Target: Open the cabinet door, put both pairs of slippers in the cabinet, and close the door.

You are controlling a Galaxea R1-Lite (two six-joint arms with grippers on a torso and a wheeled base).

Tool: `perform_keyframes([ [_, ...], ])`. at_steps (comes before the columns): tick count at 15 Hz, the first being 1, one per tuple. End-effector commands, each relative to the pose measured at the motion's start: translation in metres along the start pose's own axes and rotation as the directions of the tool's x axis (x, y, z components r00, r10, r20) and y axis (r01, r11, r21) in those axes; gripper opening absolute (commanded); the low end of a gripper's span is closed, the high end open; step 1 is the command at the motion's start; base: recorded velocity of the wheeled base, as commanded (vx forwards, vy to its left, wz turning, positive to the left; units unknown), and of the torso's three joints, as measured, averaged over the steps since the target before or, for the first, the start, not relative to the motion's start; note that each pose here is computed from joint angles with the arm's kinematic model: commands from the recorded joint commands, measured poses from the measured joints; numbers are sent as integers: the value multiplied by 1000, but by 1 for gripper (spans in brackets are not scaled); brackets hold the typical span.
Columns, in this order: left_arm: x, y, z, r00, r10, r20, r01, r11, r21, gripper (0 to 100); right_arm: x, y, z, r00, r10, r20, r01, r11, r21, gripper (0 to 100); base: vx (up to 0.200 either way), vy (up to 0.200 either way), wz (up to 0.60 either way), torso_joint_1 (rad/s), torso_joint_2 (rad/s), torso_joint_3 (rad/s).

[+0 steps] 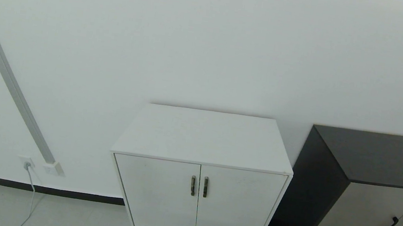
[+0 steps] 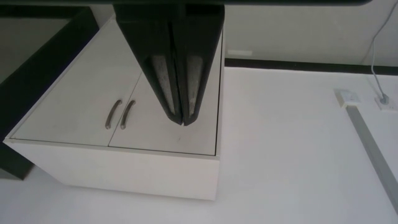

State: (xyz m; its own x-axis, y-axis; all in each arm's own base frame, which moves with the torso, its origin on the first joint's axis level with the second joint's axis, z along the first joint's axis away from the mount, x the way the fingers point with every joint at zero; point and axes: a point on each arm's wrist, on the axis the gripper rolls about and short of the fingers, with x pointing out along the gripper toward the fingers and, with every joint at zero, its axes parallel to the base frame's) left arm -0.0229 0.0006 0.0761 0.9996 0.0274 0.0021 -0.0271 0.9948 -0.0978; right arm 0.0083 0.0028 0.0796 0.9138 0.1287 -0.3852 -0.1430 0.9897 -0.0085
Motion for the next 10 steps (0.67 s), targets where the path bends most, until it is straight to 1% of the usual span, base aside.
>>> perform_keyframes([
  [1,0,0,0,1000,2,0,-2,1000,0,0,-3,1,-3,999,6,44,-5,1000,-8,0,0,0,0,0,0,0],
  [2,0,0,0,1000,0,-1,0,1000,0,0,-4,1,-3,999,4,49,-4,1000,-8,0,0,0,0,0,0,0],
  [3,0,0,0,1000,2,1,-2,1000,0,0,-6,1,-4,996,-7,85,8,1000,-10,0,0,0,0,0,0,0],
  [4,0,0,0,1000,0,-1,0,1000,0,0,-8,1,-4,995,-11,103,12,1000,-11,0,0,0,0,0,0,0],
  [5,0,0,0,1000,0,-1,0,1000,0,0,-12,2,-6,986,-24,164,27,1000,-14,0,0,0,0,0,0,0],
  [7,0,0,0,1000,0,-1,0,1000,0,0,-17,3,-9,970,-28,240,35,999,-22,0,0,0,0,0,0,0],
  [10,0,0,0,1000,2,0,-2,1000,0,0,-25,4,-15,935,-27,354,41,999,-34,0,0,0,0,0,0,0],
])
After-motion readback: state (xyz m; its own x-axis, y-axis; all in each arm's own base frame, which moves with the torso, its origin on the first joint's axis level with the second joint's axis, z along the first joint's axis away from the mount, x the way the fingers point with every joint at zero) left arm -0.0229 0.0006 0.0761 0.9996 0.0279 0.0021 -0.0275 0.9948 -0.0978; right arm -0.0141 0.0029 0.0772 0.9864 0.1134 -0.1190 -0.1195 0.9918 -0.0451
